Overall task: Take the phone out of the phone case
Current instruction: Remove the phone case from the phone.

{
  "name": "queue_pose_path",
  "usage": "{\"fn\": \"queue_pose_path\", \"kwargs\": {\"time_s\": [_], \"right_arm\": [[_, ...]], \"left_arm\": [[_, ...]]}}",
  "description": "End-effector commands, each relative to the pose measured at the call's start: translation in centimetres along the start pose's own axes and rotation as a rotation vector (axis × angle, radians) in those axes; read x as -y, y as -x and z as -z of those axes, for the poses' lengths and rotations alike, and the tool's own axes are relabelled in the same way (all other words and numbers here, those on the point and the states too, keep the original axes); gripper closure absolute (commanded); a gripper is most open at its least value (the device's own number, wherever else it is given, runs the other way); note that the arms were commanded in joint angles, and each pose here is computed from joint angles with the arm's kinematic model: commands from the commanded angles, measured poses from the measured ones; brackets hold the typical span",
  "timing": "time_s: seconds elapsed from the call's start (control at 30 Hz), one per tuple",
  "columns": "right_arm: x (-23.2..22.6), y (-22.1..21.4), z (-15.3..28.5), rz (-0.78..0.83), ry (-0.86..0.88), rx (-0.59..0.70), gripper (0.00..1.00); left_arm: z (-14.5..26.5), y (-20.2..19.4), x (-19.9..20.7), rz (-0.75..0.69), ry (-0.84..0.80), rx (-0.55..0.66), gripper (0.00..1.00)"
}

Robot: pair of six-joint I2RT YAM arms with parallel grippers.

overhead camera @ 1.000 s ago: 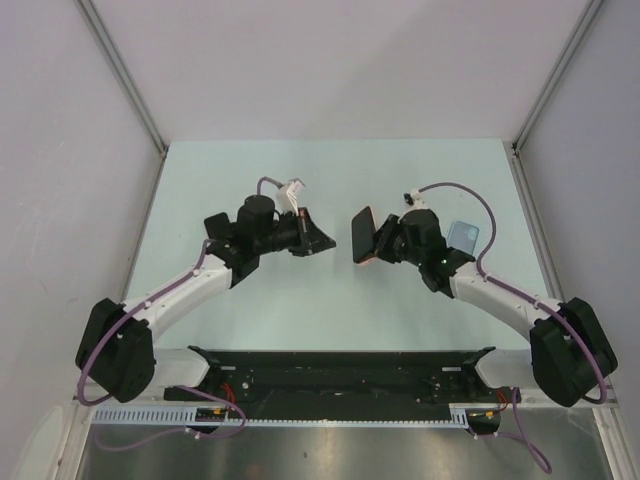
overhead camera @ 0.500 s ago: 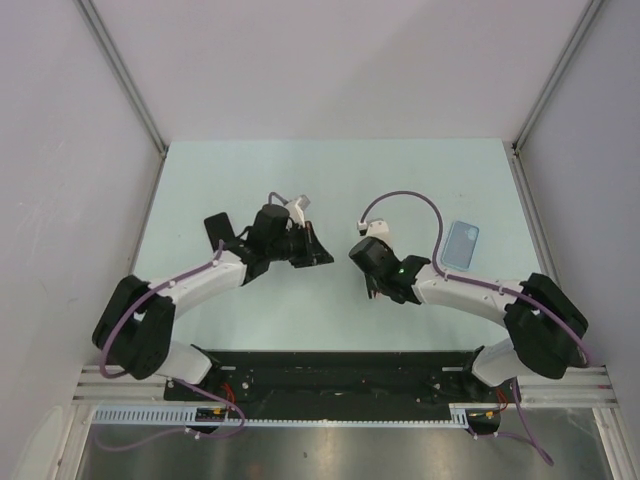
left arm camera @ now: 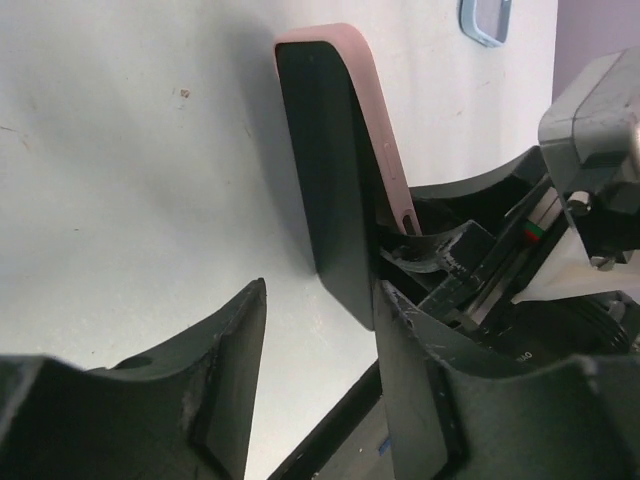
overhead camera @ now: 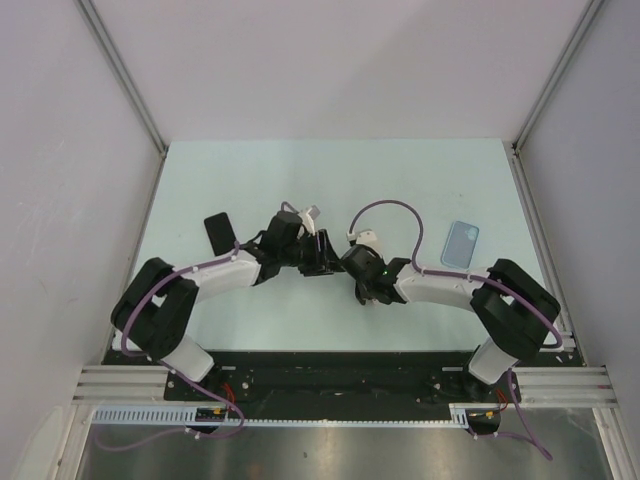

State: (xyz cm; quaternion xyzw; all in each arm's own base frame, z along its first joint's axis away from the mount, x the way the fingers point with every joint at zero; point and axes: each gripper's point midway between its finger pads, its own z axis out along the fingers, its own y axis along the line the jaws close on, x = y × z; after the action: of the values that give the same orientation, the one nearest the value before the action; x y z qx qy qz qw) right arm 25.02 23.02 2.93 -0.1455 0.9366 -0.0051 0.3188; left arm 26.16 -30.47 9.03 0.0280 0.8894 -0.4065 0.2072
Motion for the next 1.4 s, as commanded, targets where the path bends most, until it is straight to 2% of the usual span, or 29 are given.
{"fn": "queue_pose_path", "kwargs": {"time_s": [0.0, 0.27, 0.47, 0.87, 0.97, 1.07, 1.2, 1.3, 1.37], "right_arm": [[-2.4, 2.2, -0.6, -0.071, 0.077, 0.058, 0.68], [-2.3, 2.1, -1.0, -0.189, 0.166, 0.049, 0.68], [-2.1, 2.1, -0.9, -0.225, 0.212, 0.039, 0.63], [-2.3, 2.6, -0.5, -0.249, 0.234, 0.049, 0.62], [-2.2, 2.8, -0.3, -0.248, 0.237, 0.054, 0.62], [-2.3, 3.2, 0.1, -0.254, 0.251, 0.063, 0.62], [-2.1, 3.3, 0.5, -0.259, 0.26, 0.061, 0.64], [-1.8, 3.3, 0.7, -0.271, 0.268, 0.046, 0.65], [-1.7, 3.5, 1.0, -0.273, 0.274, 0.051, 0.66]], "left_arm": [[-0.5, 0.2, 1.5, 0.001, -0.087, 0.02, 0.43], [-1.9, -2.2, 1.1, -0.003, -0.132, -0.055, 0.41], [-2.2, -2.5, 1.2, -0.015, -0.136, -0.052, 0.4], [-2.1, -3.5, 1.1, -0.203, -0.015, -0.02, 0.41], [-2.5, -3.4, 0.1, -0.238, 0.07, -0.013, 0.45], [-2.8, -2.8, -0.2, -0.271, 0.128, 0.015, 0.53], [-3.5, -2.6, 0.6, -0.295, 0.112, 0.023, 0.68], [-4.2, -2.5, 1.1, -0.311, 0.098, 0.027, 0.74], [-4.5, -2.1, 0.9, -0.325, 0.134, 0.024, 0.74]]}}
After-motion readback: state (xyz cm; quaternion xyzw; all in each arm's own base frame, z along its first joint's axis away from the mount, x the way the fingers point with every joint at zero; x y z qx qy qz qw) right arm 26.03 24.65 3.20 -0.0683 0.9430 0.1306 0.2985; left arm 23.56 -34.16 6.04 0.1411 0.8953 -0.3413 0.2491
